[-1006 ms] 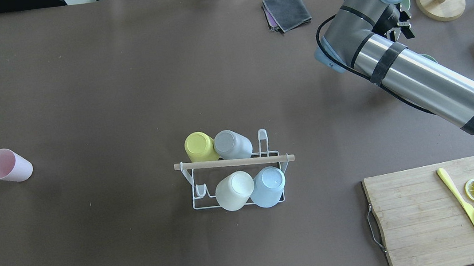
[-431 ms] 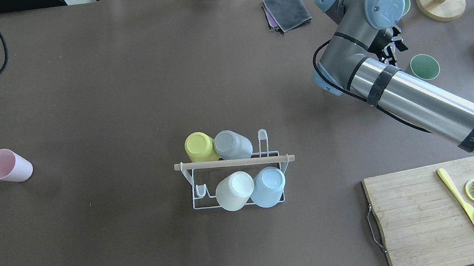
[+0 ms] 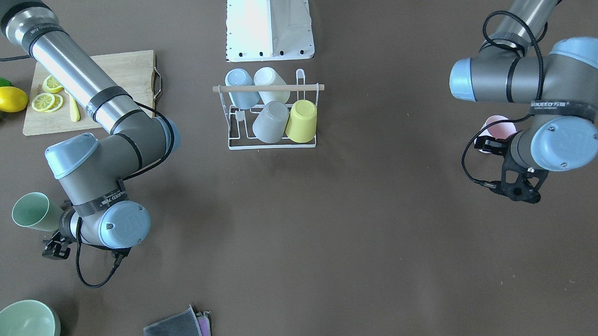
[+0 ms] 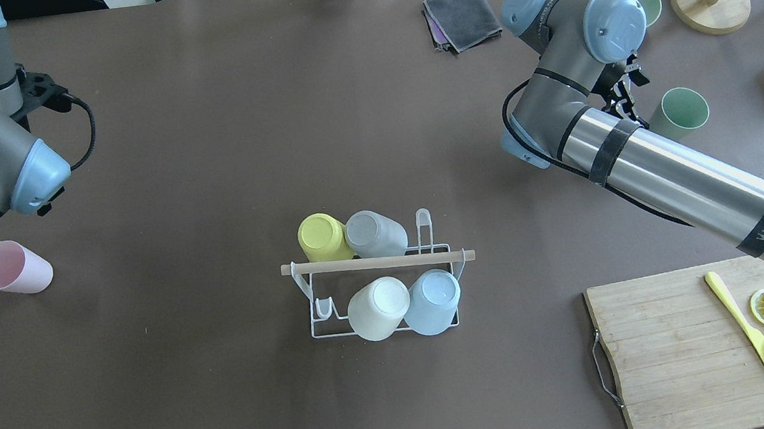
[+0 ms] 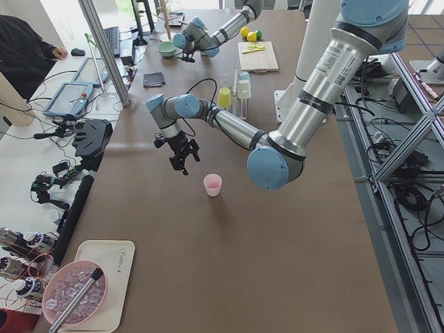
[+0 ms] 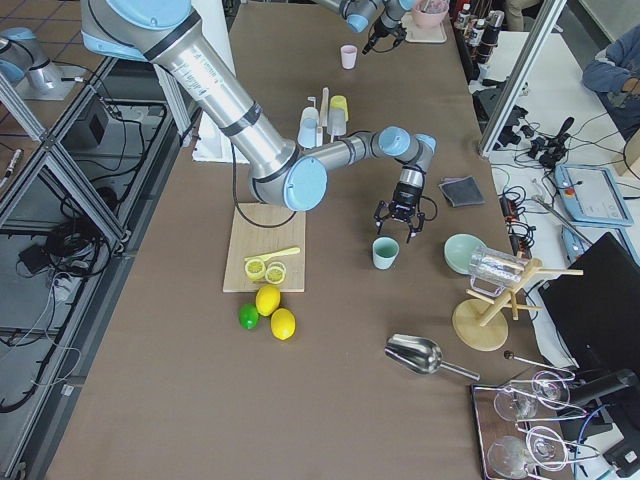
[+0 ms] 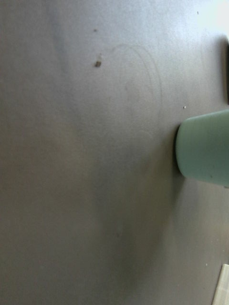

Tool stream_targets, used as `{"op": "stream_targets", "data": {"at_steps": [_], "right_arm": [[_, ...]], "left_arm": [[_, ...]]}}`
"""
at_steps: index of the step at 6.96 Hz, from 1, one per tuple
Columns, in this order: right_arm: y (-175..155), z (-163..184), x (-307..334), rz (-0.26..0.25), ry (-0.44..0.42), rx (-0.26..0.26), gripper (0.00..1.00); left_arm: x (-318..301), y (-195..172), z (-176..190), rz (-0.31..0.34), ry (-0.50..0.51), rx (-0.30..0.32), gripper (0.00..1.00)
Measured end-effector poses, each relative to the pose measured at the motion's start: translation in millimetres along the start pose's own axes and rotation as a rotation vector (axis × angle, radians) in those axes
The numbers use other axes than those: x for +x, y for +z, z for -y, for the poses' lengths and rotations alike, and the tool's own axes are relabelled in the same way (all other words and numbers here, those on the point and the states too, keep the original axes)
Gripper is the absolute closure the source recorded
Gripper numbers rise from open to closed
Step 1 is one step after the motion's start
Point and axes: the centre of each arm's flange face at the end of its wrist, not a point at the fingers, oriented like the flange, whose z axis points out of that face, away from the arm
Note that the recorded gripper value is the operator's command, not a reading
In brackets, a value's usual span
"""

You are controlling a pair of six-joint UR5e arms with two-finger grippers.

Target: Place cup on cup holder

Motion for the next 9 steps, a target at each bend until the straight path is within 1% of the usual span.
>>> {"op": "stream_targets", "data": {"at_steps": [2,3,5,7,9], "right_arm": [[8,5,-6,-0.028,-0.040,-0.031,0.00],[12,8,-10,-0.035,-0.054,-0.042,0.00],[18,8,-13,-0.042,-0.079,-0.055,0.00],[29,0,-18,-0.045,-0.085,-0.054,0.00],[38,-6,-22,-0.048,-0.086,-0.056,0.00]], "left_arm": [[-8,34,17,-0.008,0.002,-0.055,0.01],[-13,49,21,-0.026,-0.012,-0.085,0.02],[-19,76,27,-0.122,-0.052,-0.140,0.02],[-23,88,28,-0.153,-0.067,-0.173,0.02],[-25,93,29,-0.174,-0.059,-0.231,0.02]]}}
